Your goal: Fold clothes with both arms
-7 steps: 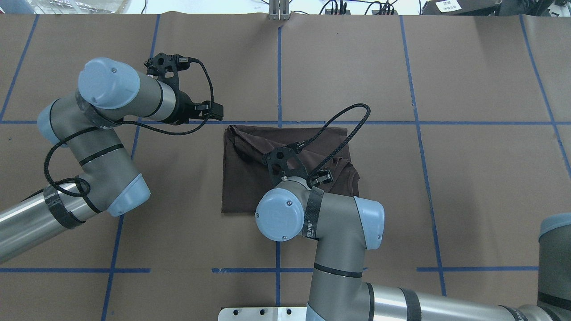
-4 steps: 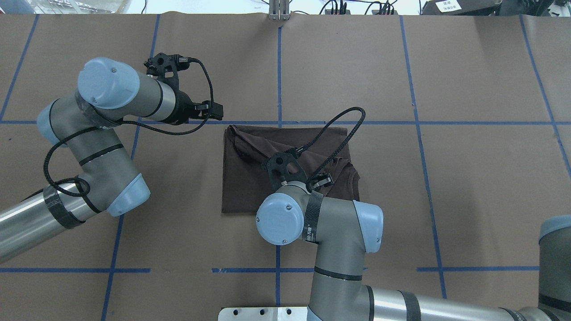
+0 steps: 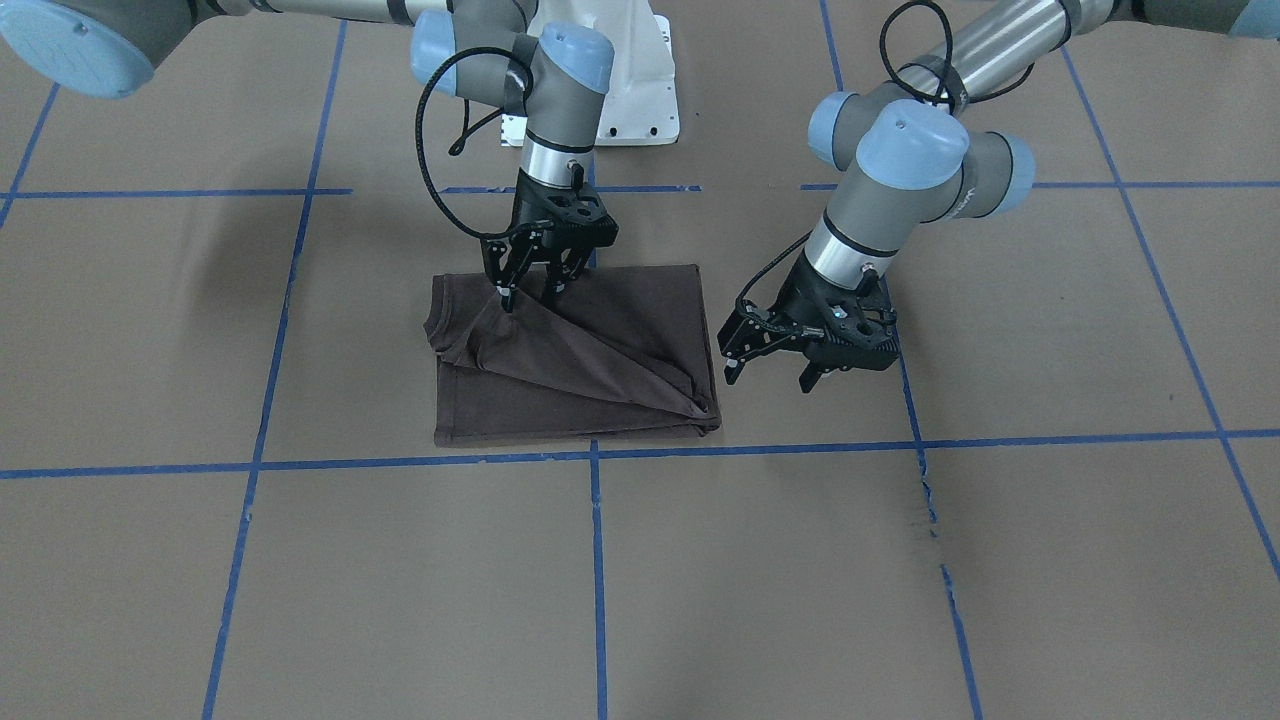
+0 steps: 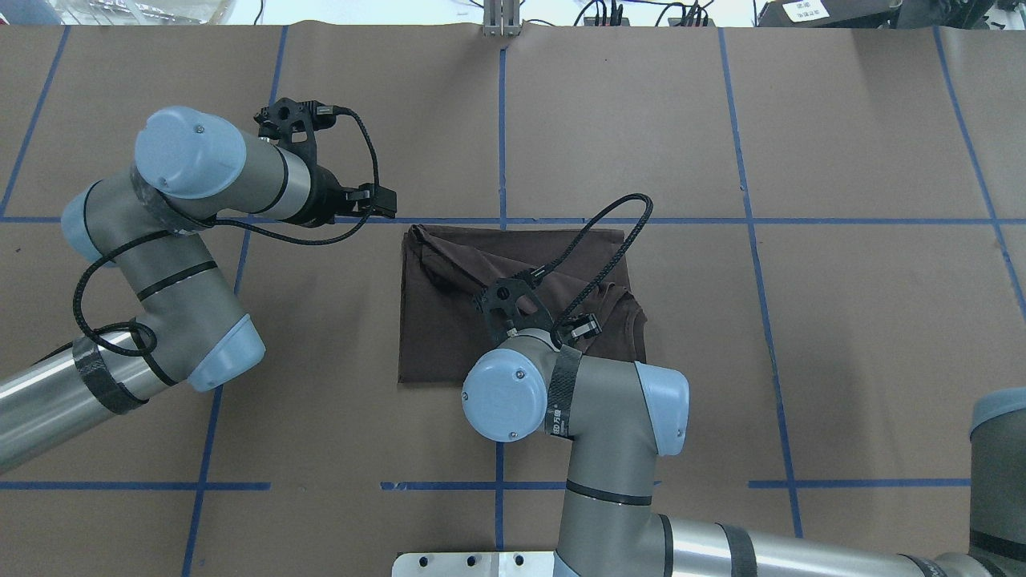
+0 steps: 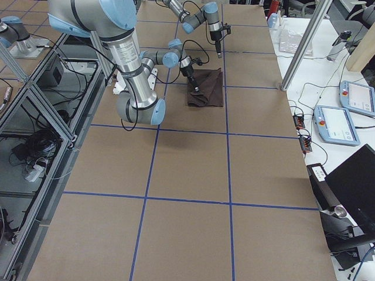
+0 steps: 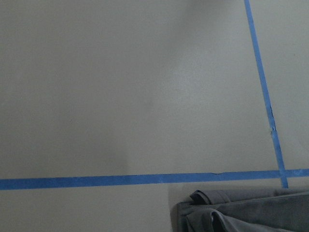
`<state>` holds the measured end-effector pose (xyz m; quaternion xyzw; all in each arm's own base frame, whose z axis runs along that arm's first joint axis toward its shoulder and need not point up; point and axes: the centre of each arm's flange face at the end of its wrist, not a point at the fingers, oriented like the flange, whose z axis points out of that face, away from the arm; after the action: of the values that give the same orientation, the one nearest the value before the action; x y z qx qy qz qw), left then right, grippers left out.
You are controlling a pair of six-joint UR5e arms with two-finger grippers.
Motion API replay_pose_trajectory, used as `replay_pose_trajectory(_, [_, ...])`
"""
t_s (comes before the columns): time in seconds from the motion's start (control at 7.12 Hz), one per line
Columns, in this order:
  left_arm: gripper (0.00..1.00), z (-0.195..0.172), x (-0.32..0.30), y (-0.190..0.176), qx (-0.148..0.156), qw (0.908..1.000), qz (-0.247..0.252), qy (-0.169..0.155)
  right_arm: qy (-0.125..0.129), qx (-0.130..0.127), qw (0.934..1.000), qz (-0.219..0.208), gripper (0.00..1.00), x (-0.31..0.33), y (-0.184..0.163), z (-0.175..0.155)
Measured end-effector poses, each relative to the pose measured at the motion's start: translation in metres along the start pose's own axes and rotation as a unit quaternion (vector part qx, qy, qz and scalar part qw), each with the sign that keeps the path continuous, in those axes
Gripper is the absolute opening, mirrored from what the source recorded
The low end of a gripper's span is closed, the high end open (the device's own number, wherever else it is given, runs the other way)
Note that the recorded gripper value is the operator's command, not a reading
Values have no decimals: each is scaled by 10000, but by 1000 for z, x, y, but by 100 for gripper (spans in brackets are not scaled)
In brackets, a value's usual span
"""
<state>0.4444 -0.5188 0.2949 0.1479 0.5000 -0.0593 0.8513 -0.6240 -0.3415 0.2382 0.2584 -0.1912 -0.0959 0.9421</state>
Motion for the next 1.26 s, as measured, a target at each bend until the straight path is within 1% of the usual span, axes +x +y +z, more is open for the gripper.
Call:
replay_pose_trajectory(0.28, [100,-3,1,0,14,10000,-14,23,220,-25,9997,44,0,15,-9,9])
replay_pose_trajectory(0.42, [100,-5,3,1,22,10000,-17,39,302,3,9995,137,0,28,-22,13])
replay_pose_trajectory(0.7, [100,-5,3,1,20,10000,-19,45,455,103,9985,300,0,63,-58,18])
replay_pose_trajectory(0.84, [100,-5,2,1,19,10000,-27,41,558,141,9977,359,8,81,-76,24])
replay_pose_trajectory(0.98, [100,-5,1,2,15,10000,-35,35,613,188,9971,420,99,89,-90,38])
replay_pose_trajectory(1.12, [100,-5,0,2,13,10000,-38,34,559,294,9967,505,100,88,-98,64])
replay_pose_trajectory(1.26, [100,-5,-2,3,9,10000,-42,26,423,446,9963,602,100,85,-106,88])
